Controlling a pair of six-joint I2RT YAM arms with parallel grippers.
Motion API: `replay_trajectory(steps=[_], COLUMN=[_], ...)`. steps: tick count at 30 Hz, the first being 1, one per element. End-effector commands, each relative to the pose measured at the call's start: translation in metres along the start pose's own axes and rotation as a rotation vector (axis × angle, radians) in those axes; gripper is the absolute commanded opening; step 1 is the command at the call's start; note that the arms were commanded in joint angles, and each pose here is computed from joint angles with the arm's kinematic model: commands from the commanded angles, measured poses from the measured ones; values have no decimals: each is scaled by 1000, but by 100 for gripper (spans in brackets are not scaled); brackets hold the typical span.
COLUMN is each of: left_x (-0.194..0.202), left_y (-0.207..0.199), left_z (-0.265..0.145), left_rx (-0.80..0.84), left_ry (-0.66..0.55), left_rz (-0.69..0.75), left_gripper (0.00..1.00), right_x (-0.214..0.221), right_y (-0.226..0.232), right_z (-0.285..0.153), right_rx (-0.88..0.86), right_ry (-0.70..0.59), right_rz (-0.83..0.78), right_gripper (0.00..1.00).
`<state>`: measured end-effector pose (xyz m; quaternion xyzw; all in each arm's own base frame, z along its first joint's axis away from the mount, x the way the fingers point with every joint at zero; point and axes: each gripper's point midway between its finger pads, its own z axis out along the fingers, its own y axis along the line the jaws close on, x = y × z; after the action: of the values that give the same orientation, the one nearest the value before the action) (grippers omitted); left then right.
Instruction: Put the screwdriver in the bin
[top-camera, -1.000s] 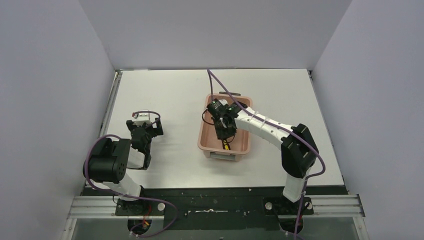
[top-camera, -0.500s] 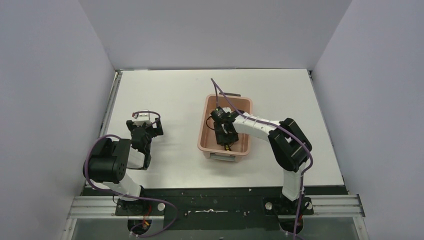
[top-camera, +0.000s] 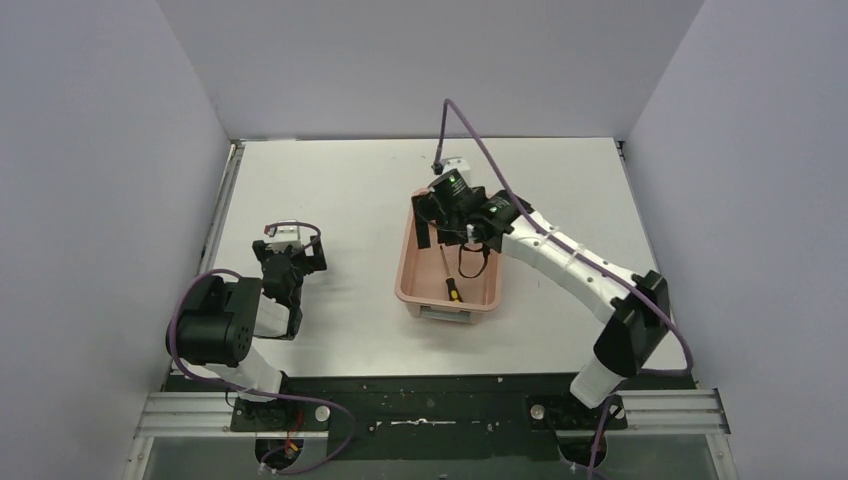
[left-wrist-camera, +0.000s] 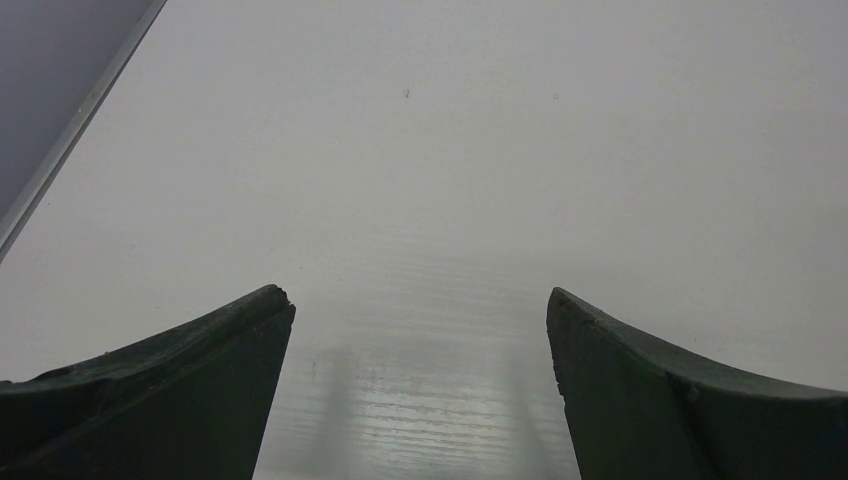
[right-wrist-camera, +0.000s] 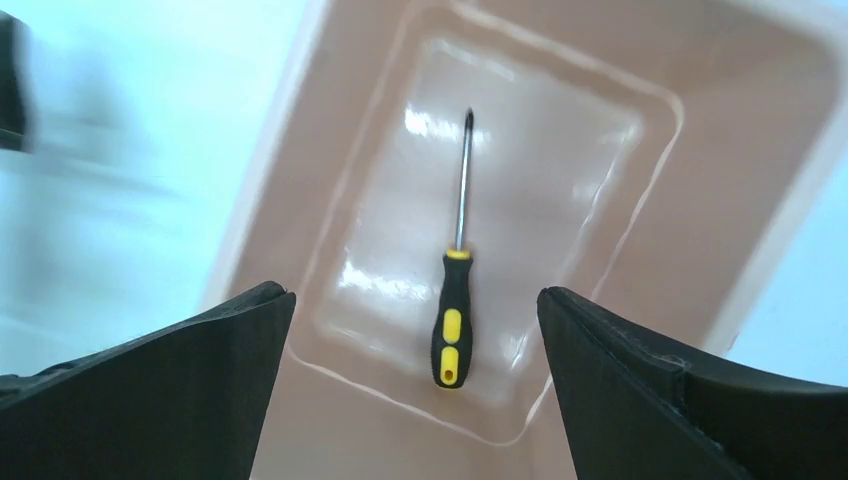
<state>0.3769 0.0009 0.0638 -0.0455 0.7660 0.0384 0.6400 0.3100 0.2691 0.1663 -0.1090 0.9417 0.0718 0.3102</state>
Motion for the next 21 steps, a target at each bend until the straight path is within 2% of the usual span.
replay_trajectory(steps=[1, 5, 9, 13, 17, 21], left_x=[-11, -11, -10, -10, -10, -11], left_y=[1, 0, 0, 0, 1, 1], left_z=[2, 2, 2, 2, 2, 2], left_rx=[3, 5, 4, 4, 3, 2], left_ry=[-36, -36, -35, -35, -35, -37], left_rz=[1, 0, 0, 1, 0, 1], left_gripper=[97, 97, 97, 97, 97, 97], right_x=[-52, -79, -91, -68, -30, 15], right_y=[-9, -42, -116, -196, -249, -264], right_z=[-65, -103, -111, -97, -76, -43], right_rx=[-17, 48, 171, 358, 420, 422], right_ry=[-186, -321, -492, -613, -693, -722], right_rz=[-31, -12, 46, 100, 177, 215], right_gripper=[100, 100, 100, 100, 100, 100])
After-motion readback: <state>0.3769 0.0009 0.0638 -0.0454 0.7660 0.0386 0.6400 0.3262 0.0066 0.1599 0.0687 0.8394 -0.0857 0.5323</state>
